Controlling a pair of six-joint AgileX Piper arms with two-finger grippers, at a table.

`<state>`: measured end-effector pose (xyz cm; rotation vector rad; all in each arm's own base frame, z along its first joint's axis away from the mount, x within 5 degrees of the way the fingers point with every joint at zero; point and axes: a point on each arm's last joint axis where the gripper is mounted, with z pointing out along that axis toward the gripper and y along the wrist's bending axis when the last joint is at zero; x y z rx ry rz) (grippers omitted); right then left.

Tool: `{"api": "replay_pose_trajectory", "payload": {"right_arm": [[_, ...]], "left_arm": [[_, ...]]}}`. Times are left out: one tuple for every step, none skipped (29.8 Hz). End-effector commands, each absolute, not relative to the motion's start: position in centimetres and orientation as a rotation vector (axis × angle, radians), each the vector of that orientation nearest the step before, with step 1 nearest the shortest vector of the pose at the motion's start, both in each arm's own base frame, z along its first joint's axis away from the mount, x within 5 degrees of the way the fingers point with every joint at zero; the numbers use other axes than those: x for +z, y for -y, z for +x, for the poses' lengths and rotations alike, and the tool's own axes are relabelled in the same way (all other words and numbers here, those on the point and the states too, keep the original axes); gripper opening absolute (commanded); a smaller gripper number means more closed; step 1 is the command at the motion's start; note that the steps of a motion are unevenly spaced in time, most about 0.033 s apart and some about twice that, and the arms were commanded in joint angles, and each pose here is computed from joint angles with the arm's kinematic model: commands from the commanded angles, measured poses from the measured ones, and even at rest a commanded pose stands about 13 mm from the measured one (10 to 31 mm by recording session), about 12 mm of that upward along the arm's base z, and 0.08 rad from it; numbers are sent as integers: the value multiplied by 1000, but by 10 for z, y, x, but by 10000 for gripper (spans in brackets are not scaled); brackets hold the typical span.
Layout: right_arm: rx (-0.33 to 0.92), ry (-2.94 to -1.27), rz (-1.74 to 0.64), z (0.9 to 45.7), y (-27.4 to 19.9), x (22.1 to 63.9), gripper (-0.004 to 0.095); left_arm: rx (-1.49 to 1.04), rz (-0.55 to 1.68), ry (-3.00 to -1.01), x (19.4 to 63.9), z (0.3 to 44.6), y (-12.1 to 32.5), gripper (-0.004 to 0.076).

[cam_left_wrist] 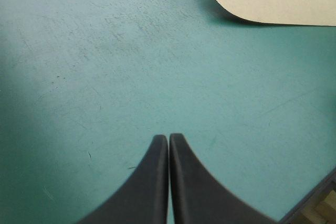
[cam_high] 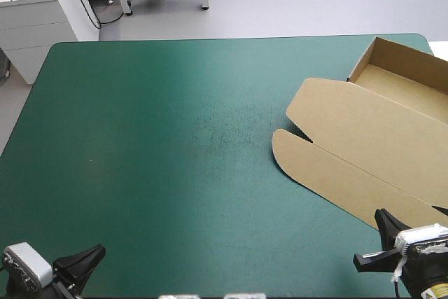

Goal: Fold the box

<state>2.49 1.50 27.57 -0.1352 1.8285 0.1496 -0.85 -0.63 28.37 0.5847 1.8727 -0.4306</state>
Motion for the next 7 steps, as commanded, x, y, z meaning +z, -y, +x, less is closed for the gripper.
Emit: {"api": "replay_pose_trajectory", "payload": {"right_arm": [[143,-1746,-121,26,-14,289,-14],[143,-1746,-121,26,-14,289,-19],[143,-1746,-121,26,-14,289,-19],[143,-1746,-121,26,-14,289,-19],[143,-1746,-121,26,-14,289,-19],[143,-1746,-121,26,-14,289,-19],[143,-1746,-121,26,-14,289,-19]], "left_arm": [[-470,548,-1778,296,-10,6,-8],[-470,548,-1778,296,-10,6,-8],[-470,548,-1778,296,-10,6,-8],[-470,548,-1778,296,-10,6,-8],[-470,548,-1778,296,-10,6,-8],[-470,548,-1778,296,-10,6,-8],[-470,548,-1778,296,-10,6,-8]]}}
